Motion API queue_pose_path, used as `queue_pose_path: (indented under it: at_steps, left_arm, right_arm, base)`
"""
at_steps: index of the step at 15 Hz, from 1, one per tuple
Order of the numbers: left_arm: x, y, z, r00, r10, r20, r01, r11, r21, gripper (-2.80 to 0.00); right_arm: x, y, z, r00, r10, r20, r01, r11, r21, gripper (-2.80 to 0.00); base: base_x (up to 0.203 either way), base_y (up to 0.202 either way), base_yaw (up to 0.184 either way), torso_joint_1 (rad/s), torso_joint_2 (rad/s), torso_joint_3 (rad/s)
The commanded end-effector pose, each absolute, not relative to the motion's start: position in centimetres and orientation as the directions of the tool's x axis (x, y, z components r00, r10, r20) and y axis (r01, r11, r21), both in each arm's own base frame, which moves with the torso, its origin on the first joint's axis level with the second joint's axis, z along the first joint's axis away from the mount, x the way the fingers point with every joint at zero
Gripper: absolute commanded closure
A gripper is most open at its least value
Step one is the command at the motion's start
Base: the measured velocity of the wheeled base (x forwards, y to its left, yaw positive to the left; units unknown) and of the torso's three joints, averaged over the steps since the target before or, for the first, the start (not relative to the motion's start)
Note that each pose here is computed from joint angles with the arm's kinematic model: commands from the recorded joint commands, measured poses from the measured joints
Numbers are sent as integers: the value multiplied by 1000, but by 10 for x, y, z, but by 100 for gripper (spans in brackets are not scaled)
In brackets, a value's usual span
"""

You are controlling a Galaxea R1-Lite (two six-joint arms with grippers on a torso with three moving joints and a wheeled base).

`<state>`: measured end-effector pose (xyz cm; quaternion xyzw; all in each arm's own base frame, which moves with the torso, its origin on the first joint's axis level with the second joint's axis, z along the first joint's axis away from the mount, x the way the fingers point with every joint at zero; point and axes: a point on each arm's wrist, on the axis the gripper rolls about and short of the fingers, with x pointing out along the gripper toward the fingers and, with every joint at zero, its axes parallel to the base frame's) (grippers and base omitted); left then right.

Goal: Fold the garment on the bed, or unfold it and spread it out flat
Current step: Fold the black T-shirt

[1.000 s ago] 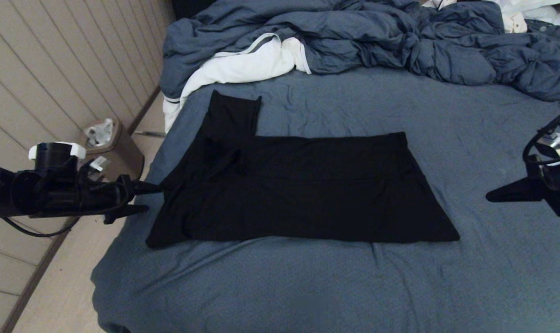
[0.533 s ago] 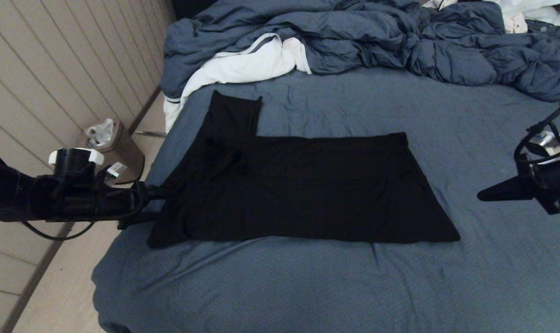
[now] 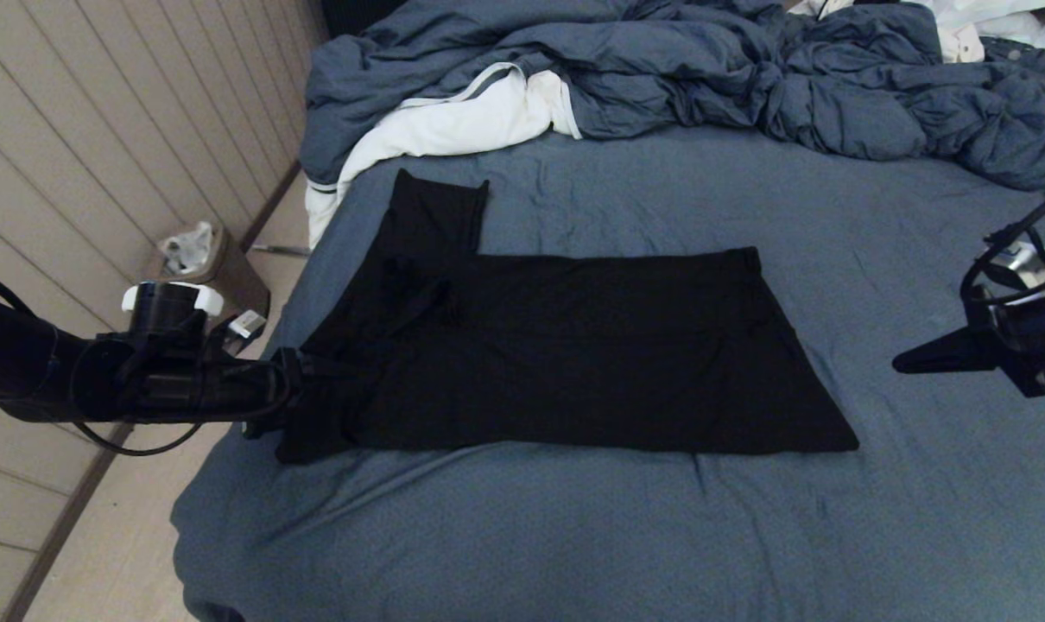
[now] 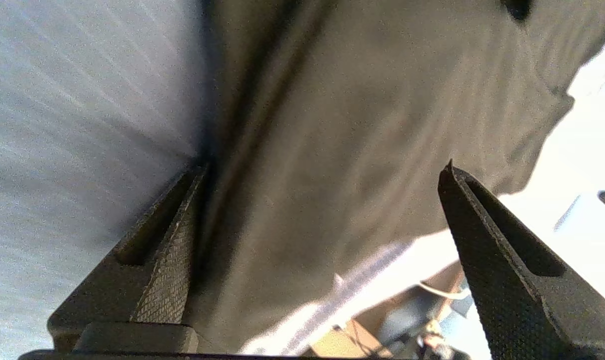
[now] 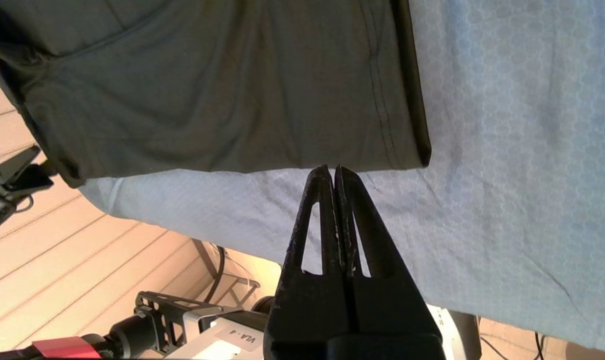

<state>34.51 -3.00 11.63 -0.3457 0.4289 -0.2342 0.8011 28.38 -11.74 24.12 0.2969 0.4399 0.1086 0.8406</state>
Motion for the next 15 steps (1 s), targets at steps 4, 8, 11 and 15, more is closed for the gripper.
queue_pose_path:
  at_steps: [4,8,11,15]
  left_arm:
    - [339,-37,126,522,-686,-507,90,635,-767,0]
    - [341,-37,123,522,-686,-507,88,635,-768,0]
    - [344,-37,120,529,-683,-504,93,636,-766,0]
    - [340,-37,122,531,-681,-504,93,638,-764,0]
  right_arm:
    - [288,-119,234,574,456,-680,87,792,604,0]
    - [290,-121,232,573,457,-680,87,792,605,0]
    - [293,-122,230,580,456,-675,80,793,604,0]
    - [298,-116,227,564,480,-672,58,789,612,0]
  base:
    - [0,0,0,0,0,0]
    - [0,0,0,0,0,0]
    - [0,0,0,0,0,0]
    - [0,0,0,0,0,0]
